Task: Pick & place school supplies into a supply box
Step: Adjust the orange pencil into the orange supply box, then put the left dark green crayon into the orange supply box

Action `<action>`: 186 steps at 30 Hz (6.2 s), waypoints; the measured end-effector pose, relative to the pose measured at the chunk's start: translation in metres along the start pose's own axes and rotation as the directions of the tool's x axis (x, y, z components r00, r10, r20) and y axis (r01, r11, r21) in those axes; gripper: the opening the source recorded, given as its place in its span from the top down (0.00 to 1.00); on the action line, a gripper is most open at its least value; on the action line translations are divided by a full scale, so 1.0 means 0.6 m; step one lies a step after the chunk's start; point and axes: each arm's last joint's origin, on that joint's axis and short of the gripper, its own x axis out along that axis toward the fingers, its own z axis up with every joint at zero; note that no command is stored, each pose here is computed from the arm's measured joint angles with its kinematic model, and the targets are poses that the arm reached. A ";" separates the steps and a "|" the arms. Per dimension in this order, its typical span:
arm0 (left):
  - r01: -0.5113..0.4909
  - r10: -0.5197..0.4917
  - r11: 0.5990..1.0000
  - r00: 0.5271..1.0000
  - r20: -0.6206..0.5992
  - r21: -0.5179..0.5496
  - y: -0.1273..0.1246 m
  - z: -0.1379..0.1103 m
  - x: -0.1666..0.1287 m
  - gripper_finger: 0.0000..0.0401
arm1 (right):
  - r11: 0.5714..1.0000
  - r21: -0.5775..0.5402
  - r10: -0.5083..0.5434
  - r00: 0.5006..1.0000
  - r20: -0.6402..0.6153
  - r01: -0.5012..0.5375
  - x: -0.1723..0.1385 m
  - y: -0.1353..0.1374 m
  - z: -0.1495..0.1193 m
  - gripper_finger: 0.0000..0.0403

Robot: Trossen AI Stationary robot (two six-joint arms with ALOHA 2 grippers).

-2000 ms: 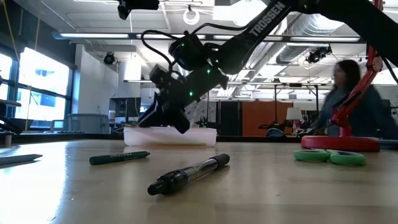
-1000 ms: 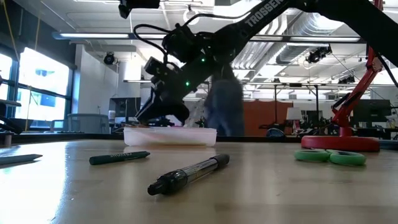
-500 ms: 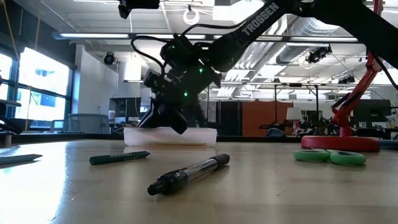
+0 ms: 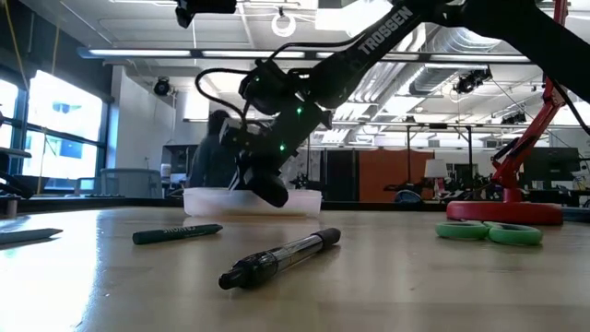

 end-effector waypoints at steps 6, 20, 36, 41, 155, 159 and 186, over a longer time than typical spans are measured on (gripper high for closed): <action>0.000 0.000 1.000 1.000 0.000 0.000 0.000 0.000 0.000 0.75 | 1.000 -0.001 -0.015 1.000 0.022 0.015 -0.003 -0.002 0.007 0.91; -0.010 0.007 1.000 0.978 -0.209 -0.016 0.001 -0.034 -0.004 0.75 | 0.998 0.013 -0.069 0.995 0.069 0.069 -0.100 0.025 0.102 0.90; -0.059 -0.436 0.826 0.563 -0.702 -0.560 -0.116 -0.198 -0.028 0.75 | 0.999 0.045 -0.020 0.993 -0.114 0.025 -0.277 0.153 0.183 0.90; -0.311 -0.418 0.772 0.409 -0.811 -0.555 -0.181 -0.257 -0.060 0.75 | 0.996 0.084 -0.016 0.981 -0.194 0.032 -0.285 0.174 0.176 0.90; -0.400 -0.123 0.783 0.650 -0.750 -0.476 -0.465 -0.436 -0.010 0.75 | 0.983 0.180 -0.003 0.981 -0.192 0.038 -0.282 0.167 0.173 0.92; -0.413 -0.104 0.795 0.629 -0.770 -0.444 -0.469 -0.455 -0.003 0.75 | 0.983 0.181 -0.003 0.981 -0.192 0.039 -0.282 0.167 0.173 0.92; -0.499 0.197 0.810 0.727 -0.658 -0.309 -0.427 -0.472 0.041 0.90 | 0.981 0.194 0.032 0.984 -0.174 0.003 -0.282 0.169 0.175 0.92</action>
